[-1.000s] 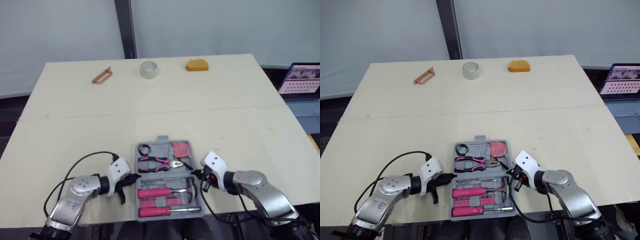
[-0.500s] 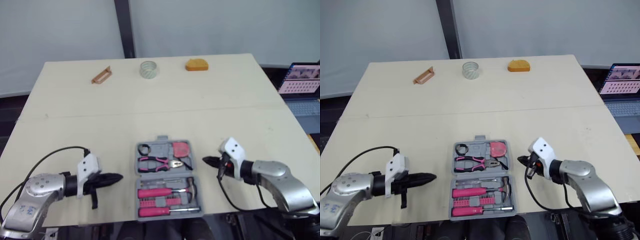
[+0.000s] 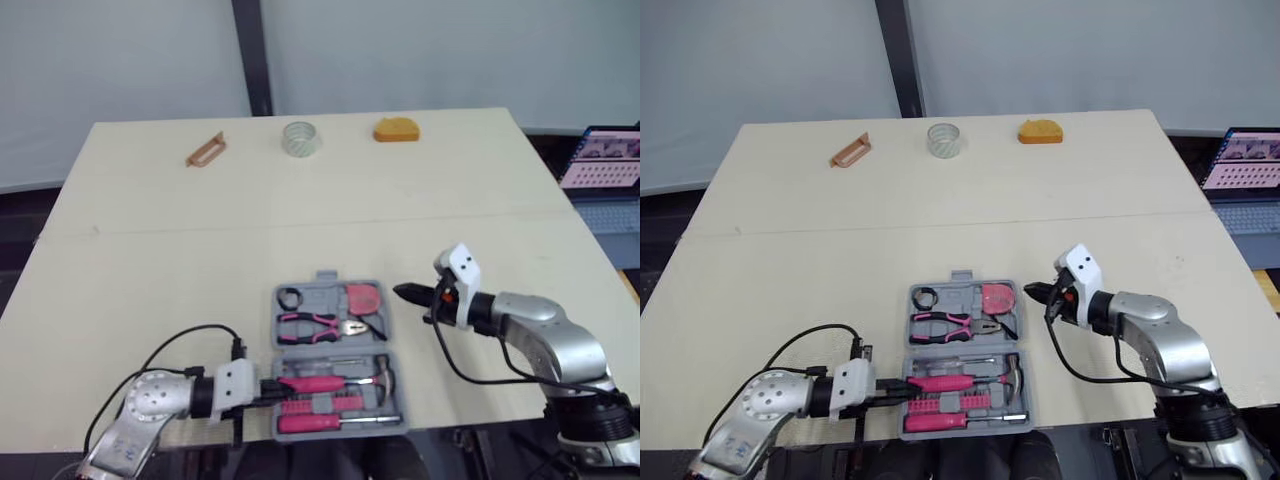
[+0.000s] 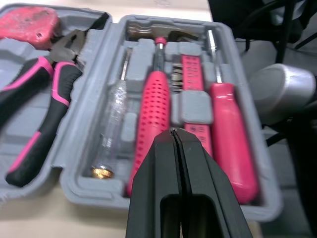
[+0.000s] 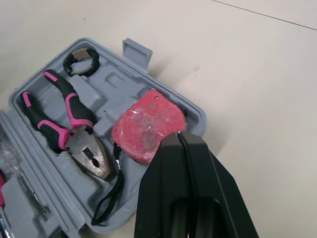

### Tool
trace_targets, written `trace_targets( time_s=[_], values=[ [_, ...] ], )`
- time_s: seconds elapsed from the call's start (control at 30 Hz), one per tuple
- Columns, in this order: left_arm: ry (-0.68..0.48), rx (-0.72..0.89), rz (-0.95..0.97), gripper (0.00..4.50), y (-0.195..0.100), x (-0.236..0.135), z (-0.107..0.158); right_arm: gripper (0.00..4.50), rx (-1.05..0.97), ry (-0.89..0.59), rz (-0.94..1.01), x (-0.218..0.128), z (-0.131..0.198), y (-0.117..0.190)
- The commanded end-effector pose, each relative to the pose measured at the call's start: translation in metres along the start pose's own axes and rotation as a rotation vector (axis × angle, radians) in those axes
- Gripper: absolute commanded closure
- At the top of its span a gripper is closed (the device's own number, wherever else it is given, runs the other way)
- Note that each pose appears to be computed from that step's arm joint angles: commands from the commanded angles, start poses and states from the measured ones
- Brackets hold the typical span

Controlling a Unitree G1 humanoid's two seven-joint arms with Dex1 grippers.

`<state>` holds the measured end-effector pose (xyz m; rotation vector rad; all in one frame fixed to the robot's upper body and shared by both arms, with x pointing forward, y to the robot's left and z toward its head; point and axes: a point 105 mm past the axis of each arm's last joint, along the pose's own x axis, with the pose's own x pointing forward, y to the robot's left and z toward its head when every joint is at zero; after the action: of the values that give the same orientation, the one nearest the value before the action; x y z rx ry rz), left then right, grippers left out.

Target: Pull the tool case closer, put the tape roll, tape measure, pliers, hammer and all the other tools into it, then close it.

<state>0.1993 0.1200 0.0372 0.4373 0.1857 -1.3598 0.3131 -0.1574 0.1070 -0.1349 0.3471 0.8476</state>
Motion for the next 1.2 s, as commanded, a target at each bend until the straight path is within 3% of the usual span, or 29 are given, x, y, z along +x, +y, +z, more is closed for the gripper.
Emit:
trace_targets(
  time_s=[0.03, 0.13, 0.2, 0.3, 0.47, 1.2],
  values=[
    [-0.025, 0.026, -0.015, 4.44, -0.003, 0.009, 0.003, 4.50, 0.012, -0.015, 0.003, -0.002, 0.005, -0.002],
    [-0.039, 0.020, -0.034, 4.44, -0.005, 0.015, 0.005, 4.50, 0.053, -0.005, 0.012, -0.003, 0.002, -0.001],
    [-0.043, 0.012, -0.048, 4.50, -0.007, 0.018, 0.006, 3.95, 0.076, 0.005, 0.013, -0.003, 0.000, -0.002],
    [-0.032, 0.004, -0.074, 4.50, -0.012, 0.020, 0.005, 2.67, 0.152, 0.021, 0.037, -0.003, -0.001, -0.003],
    [-0.011, -0.013, -0.093, 4.50, -0.017, 0.019, 0.002, 0.06, 0.288, 0.039, 0.072, -0.002, -0.001, -0.005],
    [0.080, -0.066, -0.086, 4.50, -0.021, 0.021, -0.024, 0.06, 0.691, 0.078, 0.181, 0.043, -0.013, -0.005]
  ],
)
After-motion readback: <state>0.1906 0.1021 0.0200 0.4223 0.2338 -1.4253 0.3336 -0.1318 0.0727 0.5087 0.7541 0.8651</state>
